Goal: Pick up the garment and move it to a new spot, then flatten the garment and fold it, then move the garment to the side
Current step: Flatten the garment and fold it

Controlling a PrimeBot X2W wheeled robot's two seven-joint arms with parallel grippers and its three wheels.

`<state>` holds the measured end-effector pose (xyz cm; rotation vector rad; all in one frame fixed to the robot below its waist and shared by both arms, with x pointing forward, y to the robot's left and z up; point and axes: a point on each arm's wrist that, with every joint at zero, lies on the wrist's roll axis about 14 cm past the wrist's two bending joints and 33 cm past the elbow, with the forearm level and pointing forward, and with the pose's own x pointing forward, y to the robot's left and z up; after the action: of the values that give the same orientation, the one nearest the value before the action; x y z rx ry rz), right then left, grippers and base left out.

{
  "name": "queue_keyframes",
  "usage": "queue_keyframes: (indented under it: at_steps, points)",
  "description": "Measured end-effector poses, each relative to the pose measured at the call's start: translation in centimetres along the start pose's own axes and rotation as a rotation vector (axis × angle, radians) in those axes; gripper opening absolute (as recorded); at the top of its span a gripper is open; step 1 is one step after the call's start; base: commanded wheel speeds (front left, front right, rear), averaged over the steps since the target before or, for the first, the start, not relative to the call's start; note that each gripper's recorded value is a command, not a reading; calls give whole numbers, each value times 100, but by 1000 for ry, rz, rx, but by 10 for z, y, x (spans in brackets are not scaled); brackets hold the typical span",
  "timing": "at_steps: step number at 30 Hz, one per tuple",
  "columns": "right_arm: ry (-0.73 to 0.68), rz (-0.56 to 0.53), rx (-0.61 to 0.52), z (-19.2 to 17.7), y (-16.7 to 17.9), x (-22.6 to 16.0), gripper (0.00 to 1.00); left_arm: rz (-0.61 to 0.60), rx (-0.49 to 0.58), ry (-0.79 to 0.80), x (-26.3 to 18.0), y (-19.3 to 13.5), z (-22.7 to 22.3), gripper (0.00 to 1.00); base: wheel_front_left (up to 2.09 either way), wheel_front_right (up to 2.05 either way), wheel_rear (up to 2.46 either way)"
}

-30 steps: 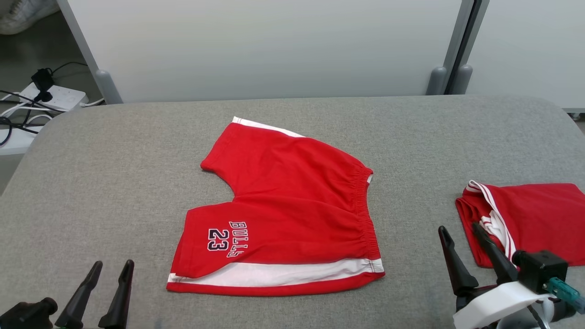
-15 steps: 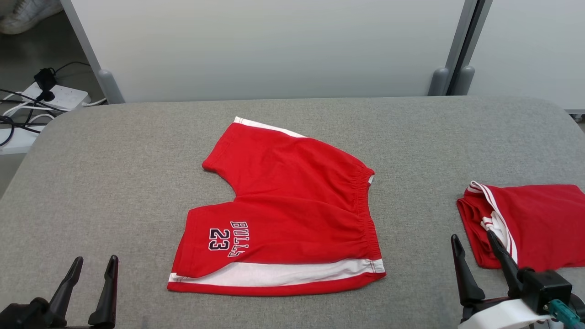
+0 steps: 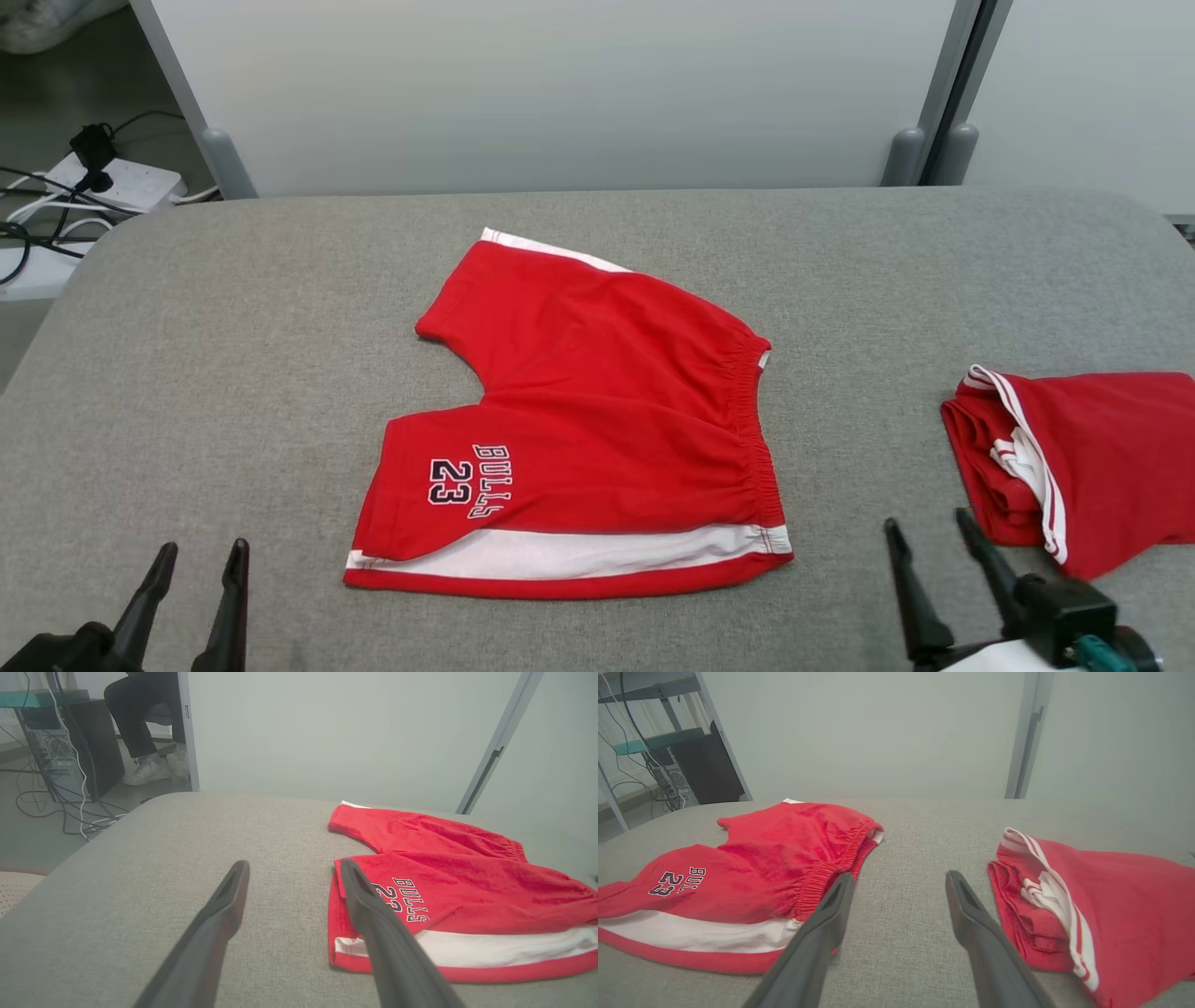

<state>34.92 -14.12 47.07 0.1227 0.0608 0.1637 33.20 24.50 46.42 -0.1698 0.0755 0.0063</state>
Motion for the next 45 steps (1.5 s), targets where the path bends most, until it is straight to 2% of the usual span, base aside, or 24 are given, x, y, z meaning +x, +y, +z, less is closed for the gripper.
queue_keyframes:
  at_steps: [4, 10, 15, 22, 23, 24, 25, 26, 27, 32, 36, 45]
  points:
    - [93, 79, 31, -25, 27, 4, 100, -8, -11, 29, -2, -2, -8, 100, 0, 0, 0]
    - [154, 169, 45, -42, 53, 22, 100, -3, -27, 64, -8, 3, -16, 100, 0, 0, 0]
    - [209, 225, 48, -58, 70, 35, 100, 28, -27, 87, -16, 17, -20, 100, 0, 0, 0]
    - [266, 251, 63, -77, 78, 42, 100, 62, -33, 101, -24, 28, -22, 100, 0, 0, 0]
    - [273, 256, 64, -79, 80, 43, 95, 64, -31, 103, -24, 29, -22, 100, 0, 0, 0]
    - [282, 260, 63, -81, 81, 43, 74, 64, -30, 103, -24, 29, -22, 100, 0, 0, 0]
    - [291, 265, 64, -84, 82, 43, 45, 64, -32, 101, -23, 29, -21, 100, 0, 0, 0]
    - [299, 269, 70, -86, 84, 43, 29, 63, -36, 99, -22, 29, -21, 100, 0, 0, 0]
    - [311, 271, 74, -89, 85, 45, 0, 58, -35, 99, -20, 28, -20, 100, 0, 0, 0]
    - [307, 269, 77, -88, 84, 48, 0, 34, -33, 110, -17, 23, -22, 100, 0, 0, 0]
    - [300, 251, 80, -85, 78, 44, 0, -37, -68, 142, -14, 1, -31, 100, 0, 0, 0]
    - [389, 186, 73, -99, 55, 19, 0, -280, -61, 258, 0, -53, -52, 100, 0, 0, 0]
